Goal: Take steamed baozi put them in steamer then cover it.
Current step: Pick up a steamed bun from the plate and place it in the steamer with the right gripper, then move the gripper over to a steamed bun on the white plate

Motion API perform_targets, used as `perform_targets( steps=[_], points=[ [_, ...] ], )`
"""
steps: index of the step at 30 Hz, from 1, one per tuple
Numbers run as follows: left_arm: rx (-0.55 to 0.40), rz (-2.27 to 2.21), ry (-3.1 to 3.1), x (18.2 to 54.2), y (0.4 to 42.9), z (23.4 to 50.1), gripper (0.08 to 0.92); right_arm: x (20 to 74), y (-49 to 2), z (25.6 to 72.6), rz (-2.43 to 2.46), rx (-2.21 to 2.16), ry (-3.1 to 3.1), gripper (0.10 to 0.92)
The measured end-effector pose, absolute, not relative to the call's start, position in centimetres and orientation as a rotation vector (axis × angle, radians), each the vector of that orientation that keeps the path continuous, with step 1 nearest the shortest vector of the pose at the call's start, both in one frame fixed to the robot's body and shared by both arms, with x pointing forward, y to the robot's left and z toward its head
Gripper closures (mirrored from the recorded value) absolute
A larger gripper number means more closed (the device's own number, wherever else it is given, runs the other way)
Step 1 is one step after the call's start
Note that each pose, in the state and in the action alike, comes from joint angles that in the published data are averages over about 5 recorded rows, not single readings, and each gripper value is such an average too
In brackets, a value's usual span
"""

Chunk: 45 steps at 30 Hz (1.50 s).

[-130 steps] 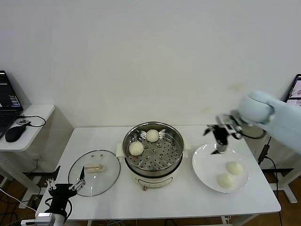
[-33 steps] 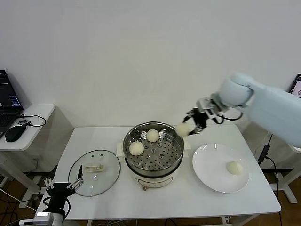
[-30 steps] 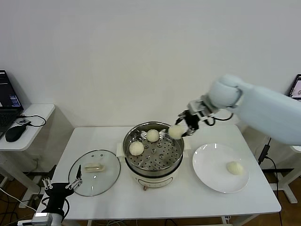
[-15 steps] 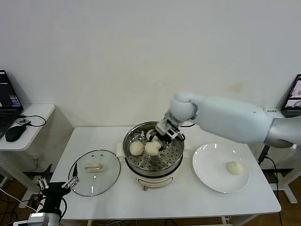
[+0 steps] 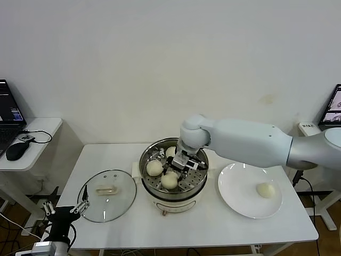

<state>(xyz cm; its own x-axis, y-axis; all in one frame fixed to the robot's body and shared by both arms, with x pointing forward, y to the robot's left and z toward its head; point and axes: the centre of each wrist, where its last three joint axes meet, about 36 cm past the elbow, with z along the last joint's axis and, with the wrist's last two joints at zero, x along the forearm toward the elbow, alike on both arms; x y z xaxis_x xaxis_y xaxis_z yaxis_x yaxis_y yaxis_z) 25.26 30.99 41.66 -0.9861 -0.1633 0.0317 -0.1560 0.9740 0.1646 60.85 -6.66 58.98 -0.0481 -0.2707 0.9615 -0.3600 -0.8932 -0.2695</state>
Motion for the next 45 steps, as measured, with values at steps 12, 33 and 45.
perform_targets(
  steps=[12, 33, 45],
  points=[
    [0.234, -0.251, -3.077, 25.4, 30.8, 41.5, 0.177, 61.1, -8.8, 60.5, 2.134, 2.093, -0.742, 0.207],
    [0.181, -0.292, -3.090, 25.9, 30.7, 41.9, 0.177, 59.8, -25.1, 66.3, 1.770, 1.506, -1.382, 0.200],
    [0.154, -0.299, -3.080, 25.6, 30.1, 41.6, 0.177, 57.2, -37.1, 61.3, 1.570, 1.286, -1.446, 0.200]
  ],
)
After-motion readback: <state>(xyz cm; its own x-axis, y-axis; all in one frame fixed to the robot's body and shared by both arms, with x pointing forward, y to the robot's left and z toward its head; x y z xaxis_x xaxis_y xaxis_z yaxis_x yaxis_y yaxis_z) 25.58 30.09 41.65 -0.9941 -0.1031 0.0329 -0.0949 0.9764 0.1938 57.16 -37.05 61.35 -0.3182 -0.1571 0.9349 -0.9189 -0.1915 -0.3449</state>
